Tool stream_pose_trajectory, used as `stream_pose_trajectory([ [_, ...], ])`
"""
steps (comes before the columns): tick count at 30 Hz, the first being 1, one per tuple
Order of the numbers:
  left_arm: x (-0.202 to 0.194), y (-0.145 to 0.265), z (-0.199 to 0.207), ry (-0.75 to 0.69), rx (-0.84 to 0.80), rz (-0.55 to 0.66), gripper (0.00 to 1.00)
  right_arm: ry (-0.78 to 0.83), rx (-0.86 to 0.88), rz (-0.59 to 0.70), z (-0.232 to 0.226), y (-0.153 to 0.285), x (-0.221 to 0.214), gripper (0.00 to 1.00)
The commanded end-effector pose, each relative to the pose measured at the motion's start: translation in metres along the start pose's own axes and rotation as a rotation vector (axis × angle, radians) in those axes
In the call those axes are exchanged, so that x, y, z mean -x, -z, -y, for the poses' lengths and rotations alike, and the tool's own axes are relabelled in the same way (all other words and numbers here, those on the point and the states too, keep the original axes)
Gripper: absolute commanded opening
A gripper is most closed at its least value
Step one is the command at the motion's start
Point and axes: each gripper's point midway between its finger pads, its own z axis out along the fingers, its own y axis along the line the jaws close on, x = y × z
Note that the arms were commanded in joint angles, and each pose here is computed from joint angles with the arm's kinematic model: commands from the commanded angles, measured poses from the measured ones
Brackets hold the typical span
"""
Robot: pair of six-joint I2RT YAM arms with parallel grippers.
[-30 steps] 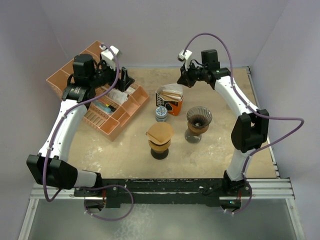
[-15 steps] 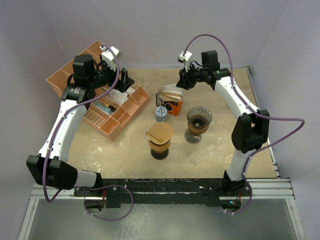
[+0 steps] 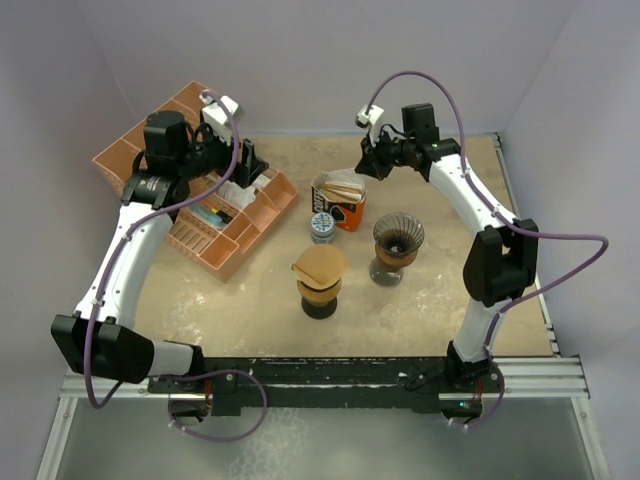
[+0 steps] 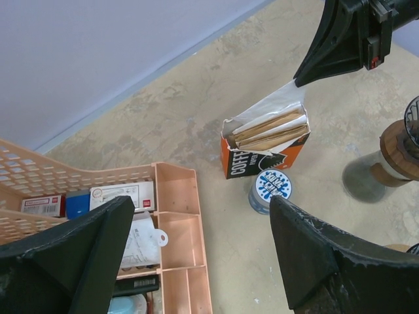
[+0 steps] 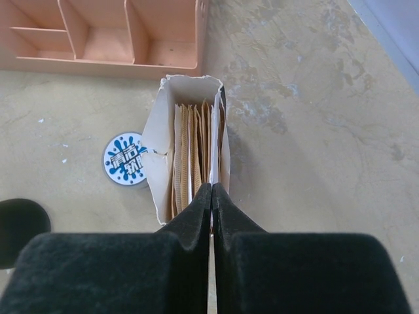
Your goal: Place the coffee filter in the dripper
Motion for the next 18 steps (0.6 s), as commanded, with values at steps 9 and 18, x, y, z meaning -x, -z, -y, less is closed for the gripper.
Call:
stream_pose_trajectory([
  [9, -0.007, 0.006, 0.017, -0.094, -0.041, -0.024, 0.85, 0.143, 0.0, 0.193, -0.028, 0.058, 0.084, 0.0],
  [18, -0.018, 0.007, 0.047, -0.23, -0.157, -0.088, 0.84, 0.278, 0.077, 0.334, -0.07, 0.106, 0.133, 0.0],
])
